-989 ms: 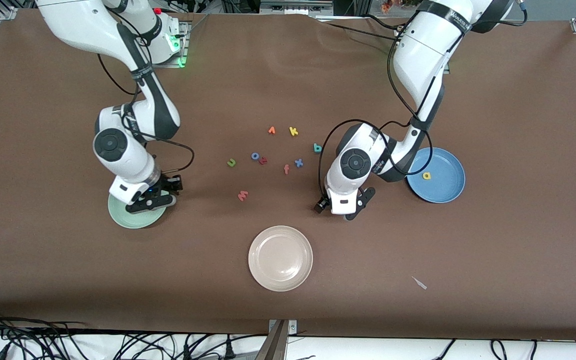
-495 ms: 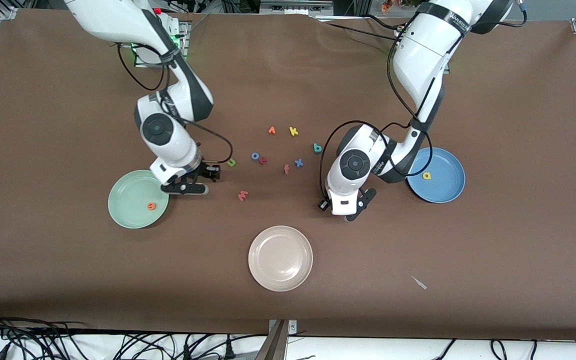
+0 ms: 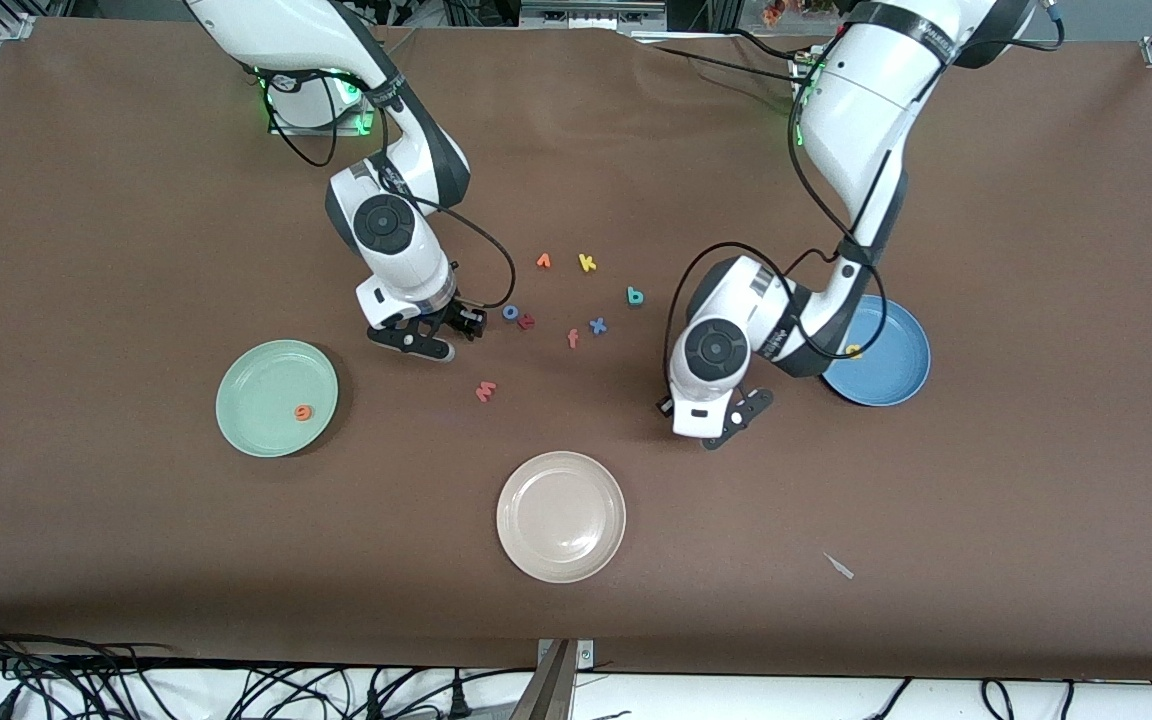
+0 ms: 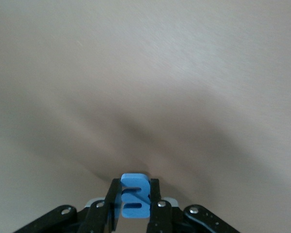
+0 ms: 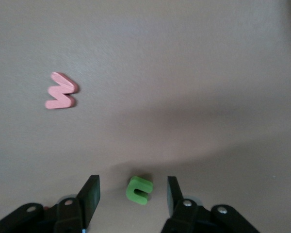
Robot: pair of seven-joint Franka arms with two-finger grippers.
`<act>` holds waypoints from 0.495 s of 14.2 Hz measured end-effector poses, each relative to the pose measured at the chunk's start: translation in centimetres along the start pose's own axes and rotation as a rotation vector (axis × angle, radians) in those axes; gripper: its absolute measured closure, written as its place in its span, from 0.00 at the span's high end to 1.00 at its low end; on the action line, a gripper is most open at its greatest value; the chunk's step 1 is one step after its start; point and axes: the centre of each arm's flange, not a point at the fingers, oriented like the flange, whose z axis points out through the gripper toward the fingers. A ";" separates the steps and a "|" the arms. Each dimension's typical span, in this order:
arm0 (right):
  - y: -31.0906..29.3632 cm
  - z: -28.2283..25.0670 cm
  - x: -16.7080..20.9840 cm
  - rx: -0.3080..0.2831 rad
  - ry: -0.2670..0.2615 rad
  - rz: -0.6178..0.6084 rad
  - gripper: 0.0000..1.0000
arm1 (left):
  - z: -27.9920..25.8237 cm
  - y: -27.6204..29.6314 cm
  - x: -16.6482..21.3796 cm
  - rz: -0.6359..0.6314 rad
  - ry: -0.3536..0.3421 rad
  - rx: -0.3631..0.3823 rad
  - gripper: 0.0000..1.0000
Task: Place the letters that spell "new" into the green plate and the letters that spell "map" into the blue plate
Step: 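Grasp the blue letter with the left gripper while the right gripper reaches the green letter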
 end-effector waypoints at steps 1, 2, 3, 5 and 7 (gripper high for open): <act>0.4 0.8 -0.6 0.002 0.002 0.009 0.64 | -0.6 -1.2 1.3 0.062 -0.022 0.035 0.27; 0.6 1.2 -1.1 0.001 0.000 0.020 0.64 | -1.2 -2.6 2.6 0.133 -0.048 0.066 0.27; 0.5 1.5 -1.6 -0.001 -0.002 0.032 0.64 | -1.8 -4.1 3.9 0.213 -0.078 0.092 0.27; 0.0 1.5 -2.2 -0.001 -0.003 0.044 0.64 | -3.7 -7.1 6.7 0.339 -0.113 0.097 0.27; -0.2 1.5 -2.4 -0.001 -0.003 0.047 0.64 | -5.7 -11.0 9.7 0.426 -0.128 0.075 0.27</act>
